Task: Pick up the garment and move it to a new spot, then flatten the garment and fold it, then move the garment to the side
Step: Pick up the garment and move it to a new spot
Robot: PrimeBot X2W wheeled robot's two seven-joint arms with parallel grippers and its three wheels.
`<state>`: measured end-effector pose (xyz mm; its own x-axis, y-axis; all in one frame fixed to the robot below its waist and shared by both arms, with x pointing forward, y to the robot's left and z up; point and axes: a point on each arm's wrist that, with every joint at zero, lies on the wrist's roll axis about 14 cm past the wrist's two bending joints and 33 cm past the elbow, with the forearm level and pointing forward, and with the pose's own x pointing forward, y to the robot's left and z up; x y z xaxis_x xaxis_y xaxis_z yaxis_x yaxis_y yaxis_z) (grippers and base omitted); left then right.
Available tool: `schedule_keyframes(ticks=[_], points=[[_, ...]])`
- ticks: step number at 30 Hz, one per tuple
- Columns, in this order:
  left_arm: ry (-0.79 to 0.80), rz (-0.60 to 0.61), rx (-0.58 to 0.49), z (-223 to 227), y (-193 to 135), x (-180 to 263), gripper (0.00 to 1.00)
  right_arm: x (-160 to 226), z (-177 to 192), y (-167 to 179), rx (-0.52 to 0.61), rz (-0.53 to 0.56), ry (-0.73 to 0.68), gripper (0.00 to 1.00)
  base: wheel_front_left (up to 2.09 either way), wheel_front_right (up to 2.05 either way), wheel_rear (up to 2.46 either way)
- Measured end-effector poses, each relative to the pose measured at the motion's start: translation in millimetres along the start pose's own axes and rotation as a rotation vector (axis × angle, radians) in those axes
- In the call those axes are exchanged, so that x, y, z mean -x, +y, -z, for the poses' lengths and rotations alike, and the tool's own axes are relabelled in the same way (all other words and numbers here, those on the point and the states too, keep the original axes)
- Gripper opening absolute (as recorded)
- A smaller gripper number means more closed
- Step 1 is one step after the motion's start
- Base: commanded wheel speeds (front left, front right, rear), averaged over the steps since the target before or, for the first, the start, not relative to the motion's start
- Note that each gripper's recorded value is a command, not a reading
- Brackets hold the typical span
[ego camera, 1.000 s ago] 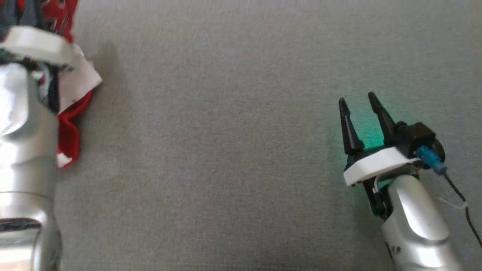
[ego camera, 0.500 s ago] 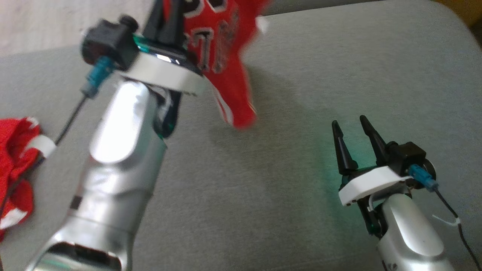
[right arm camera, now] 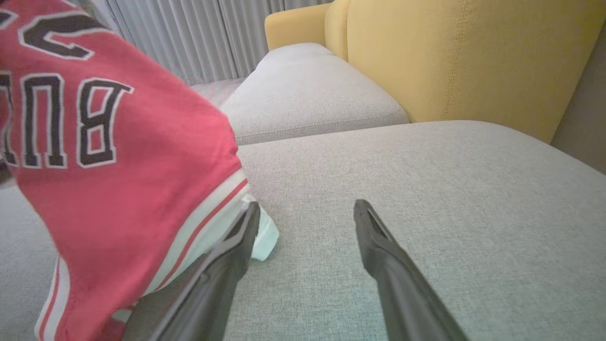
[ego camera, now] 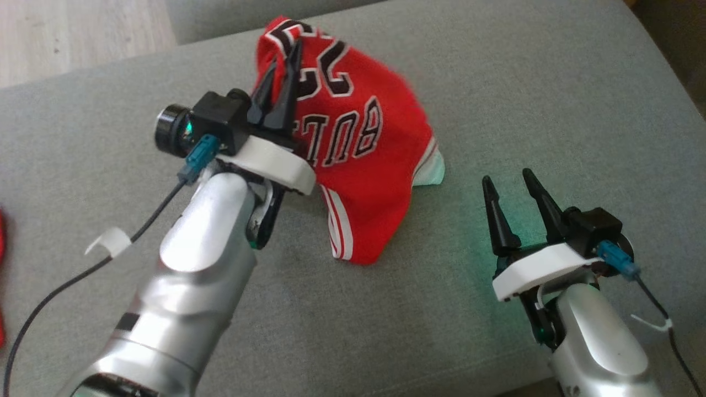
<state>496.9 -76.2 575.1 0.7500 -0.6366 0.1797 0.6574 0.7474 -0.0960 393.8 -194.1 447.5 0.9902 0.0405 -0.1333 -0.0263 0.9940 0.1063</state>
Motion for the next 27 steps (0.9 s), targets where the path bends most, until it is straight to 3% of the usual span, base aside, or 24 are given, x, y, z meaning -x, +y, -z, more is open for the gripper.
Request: schedule_keyframes(ticks=[7, 12, 20, 27], points=[[0.092, -0.217, -0.035, 35, 58, 21, 1.0, -2, 6, 0, -0.008, 0.003, 0.016, 1.0, 0.0, 0.0, 0.0], [0.182, -0.381, -0.012, 68, 94, 88, 1.0, -7, 0, 9, -0.013, -0.023, -0.003, 1.0, 0.0, 0.0, 0.0], [0.262, -0.571, -0.021, 90, 105, 202, 1.0, 5, 5, 24, -0.024, -0.055, 0.002, 1.0, 0.0, 0.0, 0.0], [0.29, -0.664, -0.018, 93, 88, 271, 1.0, 20, 13, 37, -0.036, -0.086, 0.019, 1.0, 0.0, 0.0, 0.0]])
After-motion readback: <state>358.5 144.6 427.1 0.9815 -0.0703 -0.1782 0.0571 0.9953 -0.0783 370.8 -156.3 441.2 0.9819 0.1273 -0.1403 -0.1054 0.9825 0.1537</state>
